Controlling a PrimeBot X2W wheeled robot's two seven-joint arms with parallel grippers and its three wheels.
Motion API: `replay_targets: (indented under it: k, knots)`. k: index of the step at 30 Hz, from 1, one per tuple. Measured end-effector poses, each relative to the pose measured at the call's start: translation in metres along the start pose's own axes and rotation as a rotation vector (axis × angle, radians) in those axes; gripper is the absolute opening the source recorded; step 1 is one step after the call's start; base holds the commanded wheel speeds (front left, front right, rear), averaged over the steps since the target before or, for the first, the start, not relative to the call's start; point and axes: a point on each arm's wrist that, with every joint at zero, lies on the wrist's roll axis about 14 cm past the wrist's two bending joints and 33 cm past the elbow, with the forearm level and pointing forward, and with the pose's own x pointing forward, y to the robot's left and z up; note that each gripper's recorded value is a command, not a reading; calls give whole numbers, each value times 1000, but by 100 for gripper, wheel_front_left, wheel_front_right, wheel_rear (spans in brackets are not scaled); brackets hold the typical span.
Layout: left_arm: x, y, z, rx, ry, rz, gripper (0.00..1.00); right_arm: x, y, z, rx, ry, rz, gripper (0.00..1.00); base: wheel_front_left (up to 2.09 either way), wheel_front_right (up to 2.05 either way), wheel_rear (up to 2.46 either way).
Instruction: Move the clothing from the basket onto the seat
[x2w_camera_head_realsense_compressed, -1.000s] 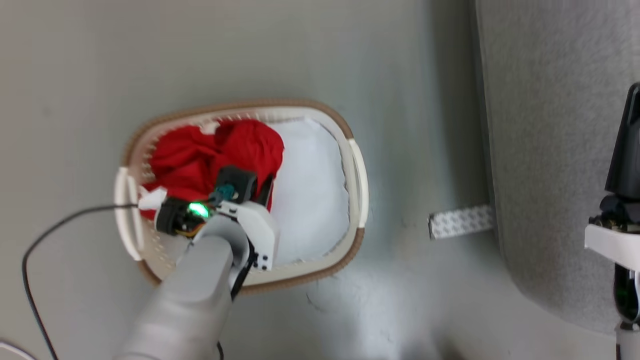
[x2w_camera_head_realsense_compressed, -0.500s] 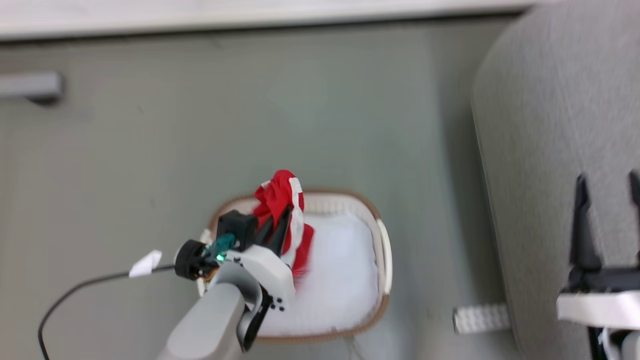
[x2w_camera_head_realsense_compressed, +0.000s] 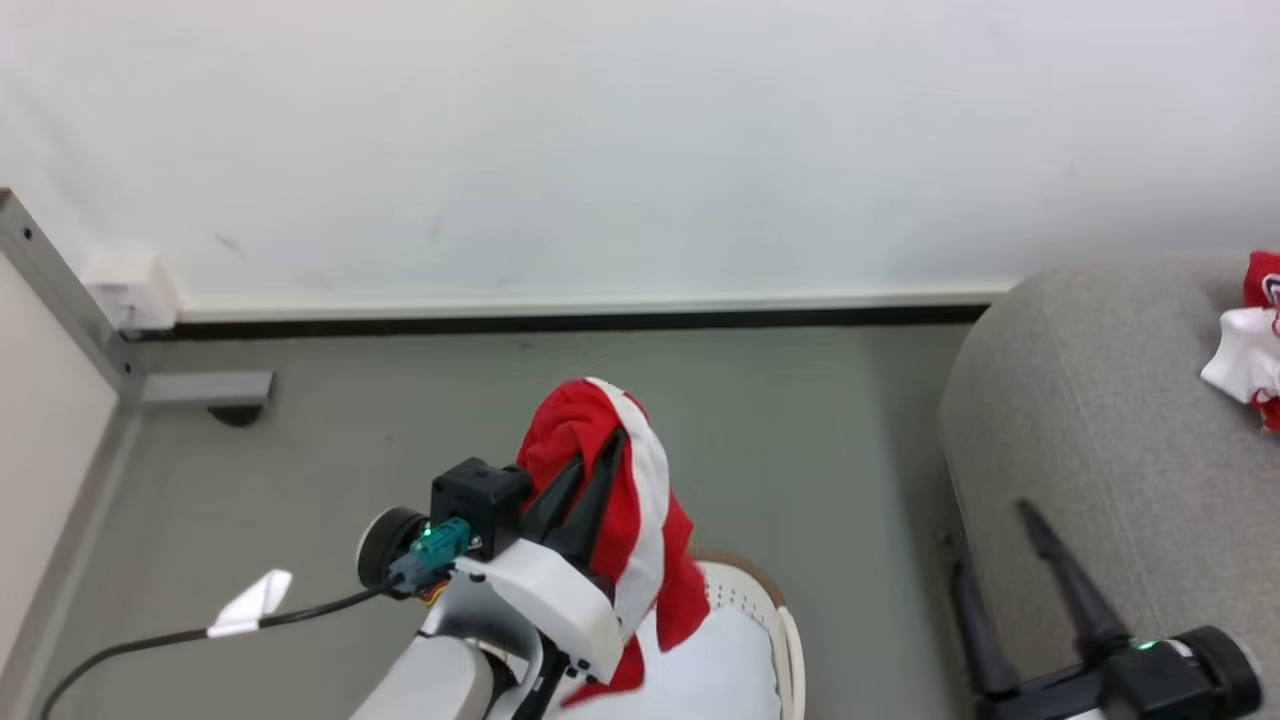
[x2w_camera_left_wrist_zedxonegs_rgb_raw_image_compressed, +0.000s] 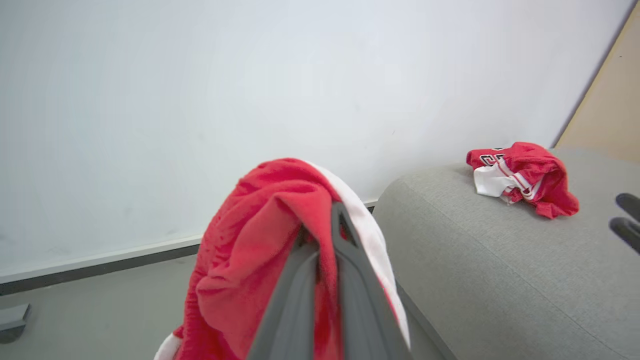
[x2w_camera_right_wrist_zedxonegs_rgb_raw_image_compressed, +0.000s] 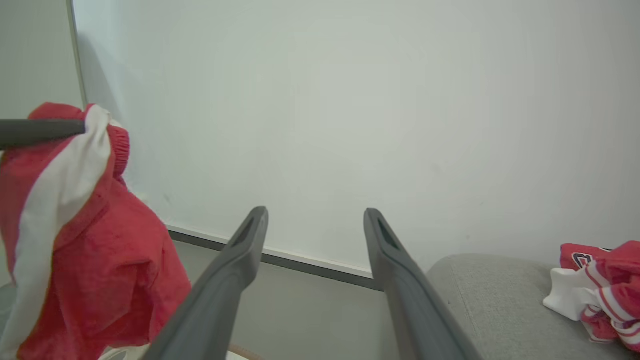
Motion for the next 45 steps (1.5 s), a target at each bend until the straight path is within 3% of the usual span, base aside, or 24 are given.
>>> replay_targets:
  k: [6,14,32,33,34,41,42,44,45]
  knots:
    - [-13,-21,46,21,-79,-44,0,-8,51,0,6,11,197,100,0,0,0]
    - [-17,-37,55,14,-86,-81,0,4,114,14,92,-21,399,100,0,0,0]
    - [-25,-92,50,-17,-45,-247,0,16,162,-10,314,113,483,100,0,0,0]
    - [-26,-94,50,-21,-45,-252,0,15,164,-14,322,133,492,7,0,0,0]
    - [-26,-94,50,-21,-45,-254,0,14,165,-18,330,151,494,0,0,0,0]
    - [-25,-79,42,-13,-24,-205,0,19,153,-24,351,182,479,0,0,0,0]
    - [-24,-75,40,-7,-20,-194,30,21,149,-24,353,181,467,0,0,0,0]
    - [-23,-70,33,17,-4,-182,100,25,137,-21,364,169,436,0,0,0,0]
    - [-23,-69,29,23,3,-179,100,27,131,-19,368,160,420,0,0,0,0]
